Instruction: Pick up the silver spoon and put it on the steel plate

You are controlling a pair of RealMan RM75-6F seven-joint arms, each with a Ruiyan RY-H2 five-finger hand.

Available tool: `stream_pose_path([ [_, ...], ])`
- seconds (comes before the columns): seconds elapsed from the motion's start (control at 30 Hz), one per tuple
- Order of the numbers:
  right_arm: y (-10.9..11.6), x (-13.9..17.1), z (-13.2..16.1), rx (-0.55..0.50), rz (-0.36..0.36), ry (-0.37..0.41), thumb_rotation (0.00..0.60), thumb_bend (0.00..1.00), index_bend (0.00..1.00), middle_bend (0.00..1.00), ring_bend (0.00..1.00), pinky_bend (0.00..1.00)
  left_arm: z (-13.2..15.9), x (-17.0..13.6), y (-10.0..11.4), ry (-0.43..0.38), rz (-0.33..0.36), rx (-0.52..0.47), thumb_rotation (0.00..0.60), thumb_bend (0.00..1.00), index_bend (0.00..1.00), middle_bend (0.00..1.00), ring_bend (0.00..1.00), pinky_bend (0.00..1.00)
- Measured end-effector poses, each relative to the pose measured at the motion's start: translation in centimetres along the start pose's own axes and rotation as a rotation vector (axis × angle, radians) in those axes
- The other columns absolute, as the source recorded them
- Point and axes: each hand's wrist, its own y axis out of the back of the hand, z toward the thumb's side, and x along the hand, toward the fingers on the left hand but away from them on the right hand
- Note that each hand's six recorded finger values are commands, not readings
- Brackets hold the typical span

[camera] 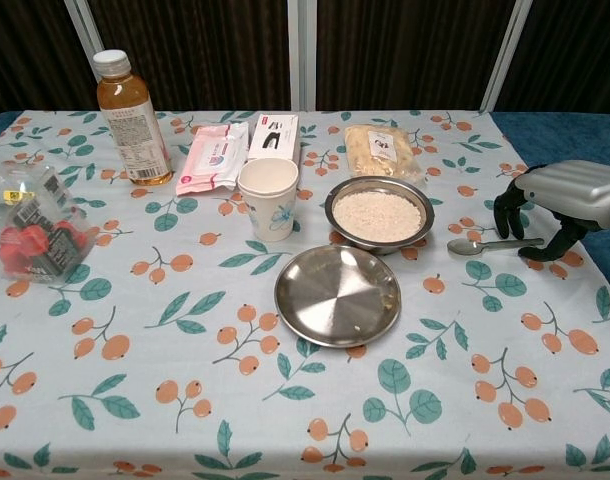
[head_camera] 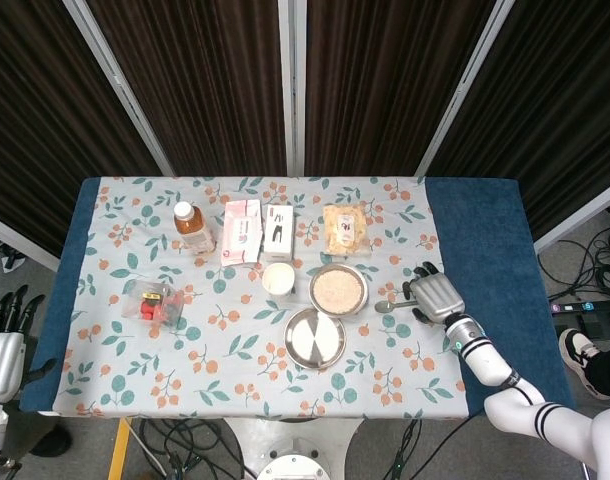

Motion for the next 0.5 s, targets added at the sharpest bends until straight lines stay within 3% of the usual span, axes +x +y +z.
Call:
stream_pose_path([
  [0.5,-0.14,-0.26,0.65,0.014,0.010,0.009,0.600,0.30,0.51,0.52,0.21,0.12,-0.54,-0.04,-0.45,0.004,-0.001,-0.009,0.600,0.08,0.17,0.11,0.05,0.03],
])
